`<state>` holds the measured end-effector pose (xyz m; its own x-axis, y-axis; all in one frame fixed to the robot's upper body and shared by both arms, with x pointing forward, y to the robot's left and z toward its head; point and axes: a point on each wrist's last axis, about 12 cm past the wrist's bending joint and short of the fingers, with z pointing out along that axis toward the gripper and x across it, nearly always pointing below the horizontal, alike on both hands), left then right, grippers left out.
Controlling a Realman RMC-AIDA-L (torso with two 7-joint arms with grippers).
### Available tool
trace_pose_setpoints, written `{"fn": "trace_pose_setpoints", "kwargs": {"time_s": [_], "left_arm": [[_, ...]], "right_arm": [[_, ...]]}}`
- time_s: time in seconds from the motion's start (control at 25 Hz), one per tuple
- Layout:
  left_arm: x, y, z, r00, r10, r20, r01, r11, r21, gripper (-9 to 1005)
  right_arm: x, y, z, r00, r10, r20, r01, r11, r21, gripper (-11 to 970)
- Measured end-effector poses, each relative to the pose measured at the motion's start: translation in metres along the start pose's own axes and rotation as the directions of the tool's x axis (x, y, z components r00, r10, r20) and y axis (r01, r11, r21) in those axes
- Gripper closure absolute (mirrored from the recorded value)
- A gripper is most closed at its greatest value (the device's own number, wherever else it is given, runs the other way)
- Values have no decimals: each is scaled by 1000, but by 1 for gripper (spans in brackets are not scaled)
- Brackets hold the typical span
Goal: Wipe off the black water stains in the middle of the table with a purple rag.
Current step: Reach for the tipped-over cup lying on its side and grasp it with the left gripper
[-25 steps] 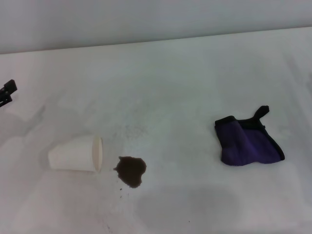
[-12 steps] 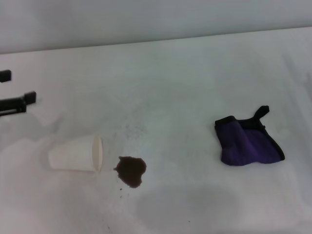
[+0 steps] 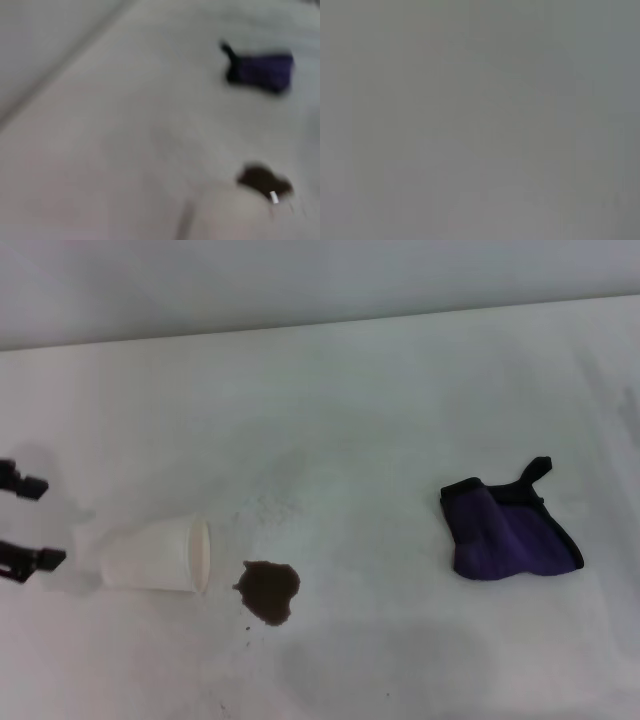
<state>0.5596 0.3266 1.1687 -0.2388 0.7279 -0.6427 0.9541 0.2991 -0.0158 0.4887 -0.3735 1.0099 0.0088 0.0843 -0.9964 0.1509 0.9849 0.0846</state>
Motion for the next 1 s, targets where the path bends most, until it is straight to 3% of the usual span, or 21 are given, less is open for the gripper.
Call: {"fn": "trace_pose_setpoints", "kwargs": {"time_s": [0.16, 0.48, 1.0], "left_arm": [[-5, -4, 6, 988, 113, -108, -113, 994, 7, 108], [-14, -13, 17, 948, 302, -105, -304, 953, -4, 109], [-1, -21, 50, 919, 376, -123, -375, 926, 30, 109]], "right_arm": [[2, 2, -1, 999, 46, -9, -46, 999, -1, 100], [6, 4, -6, 997, 69, -25, -69, 998, 4, 100], [11, 9, -12, 993, 108, -42, -108, 994, 5, 100]]}}
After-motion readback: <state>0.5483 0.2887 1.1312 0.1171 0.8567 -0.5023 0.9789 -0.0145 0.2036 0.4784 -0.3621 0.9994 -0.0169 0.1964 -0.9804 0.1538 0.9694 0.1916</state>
